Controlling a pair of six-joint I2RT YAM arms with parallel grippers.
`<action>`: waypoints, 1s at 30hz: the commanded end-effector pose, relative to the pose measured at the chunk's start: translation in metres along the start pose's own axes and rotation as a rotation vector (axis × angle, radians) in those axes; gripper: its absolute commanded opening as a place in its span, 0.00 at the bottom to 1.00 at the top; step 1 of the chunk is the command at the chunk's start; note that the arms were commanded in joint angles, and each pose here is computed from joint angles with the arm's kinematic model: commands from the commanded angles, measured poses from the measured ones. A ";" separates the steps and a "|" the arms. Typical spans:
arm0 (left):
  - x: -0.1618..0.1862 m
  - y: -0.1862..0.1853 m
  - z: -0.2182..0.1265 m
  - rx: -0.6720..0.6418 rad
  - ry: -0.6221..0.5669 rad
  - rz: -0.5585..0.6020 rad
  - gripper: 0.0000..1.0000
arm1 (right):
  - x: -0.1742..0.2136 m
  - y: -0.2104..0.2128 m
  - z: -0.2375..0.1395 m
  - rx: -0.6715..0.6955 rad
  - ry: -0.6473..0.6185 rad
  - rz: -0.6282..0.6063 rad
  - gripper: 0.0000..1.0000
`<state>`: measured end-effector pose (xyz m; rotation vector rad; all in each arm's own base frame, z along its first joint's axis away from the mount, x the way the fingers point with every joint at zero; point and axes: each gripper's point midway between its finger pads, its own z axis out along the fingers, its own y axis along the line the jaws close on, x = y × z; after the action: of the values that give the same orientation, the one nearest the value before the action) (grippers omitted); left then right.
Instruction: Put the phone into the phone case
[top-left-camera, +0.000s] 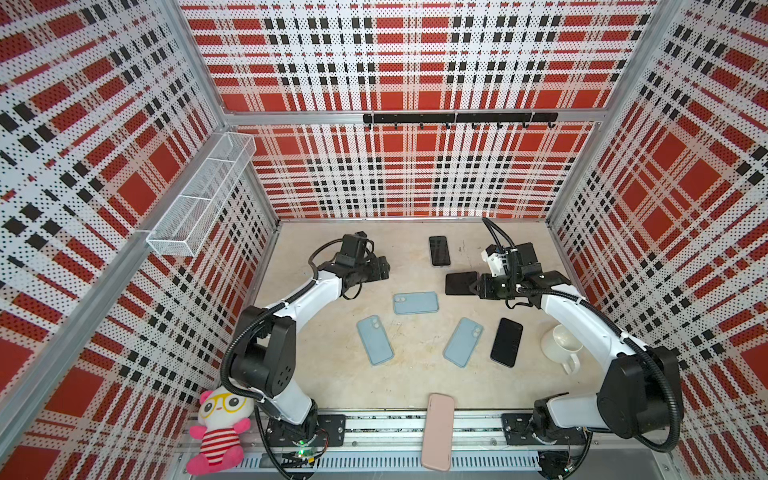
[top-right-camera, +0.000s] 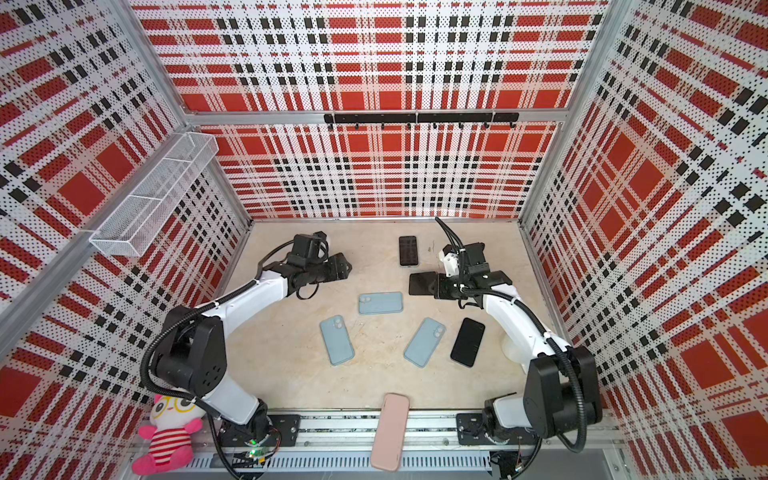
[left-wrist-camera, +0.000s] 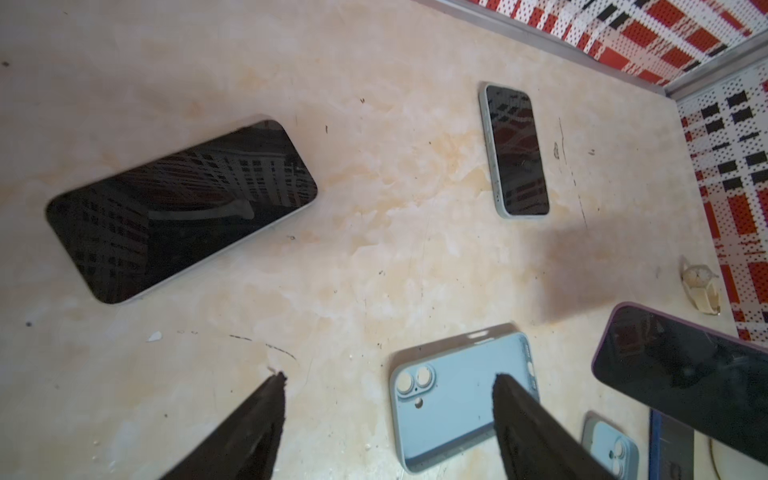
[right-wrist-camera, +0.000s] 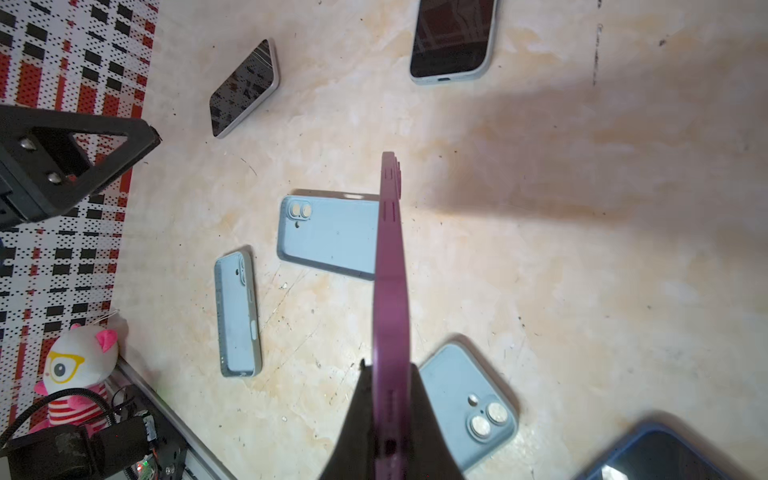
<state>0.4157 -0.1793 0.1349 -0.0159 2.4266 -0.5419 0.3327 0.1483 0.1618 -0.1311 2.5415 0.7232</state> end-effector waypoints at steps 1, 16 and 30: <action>0.015 -0.003 0.008 0.039 0.039 0.066 0.79 | -0.006 0.012 -0.005 -0.057 0.038 -0.024 0.00; 0.080 -0.014 0.043 0.101 0.240 0.124 0.70 | 0.004 0.037 0.056 -0.394 0.361 0.164 0.00; 0.111 -0.017 0.065 0.115 0.341 0.128 0.64 | 0.013 0.018 0.085 -0.385 0.422 0.216 0.00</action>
<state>0.3662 -0.2290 0.0327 0.2566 2.6920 -0.6545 0.3501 0.2083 0.0986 -0.1233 2.8255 1.3650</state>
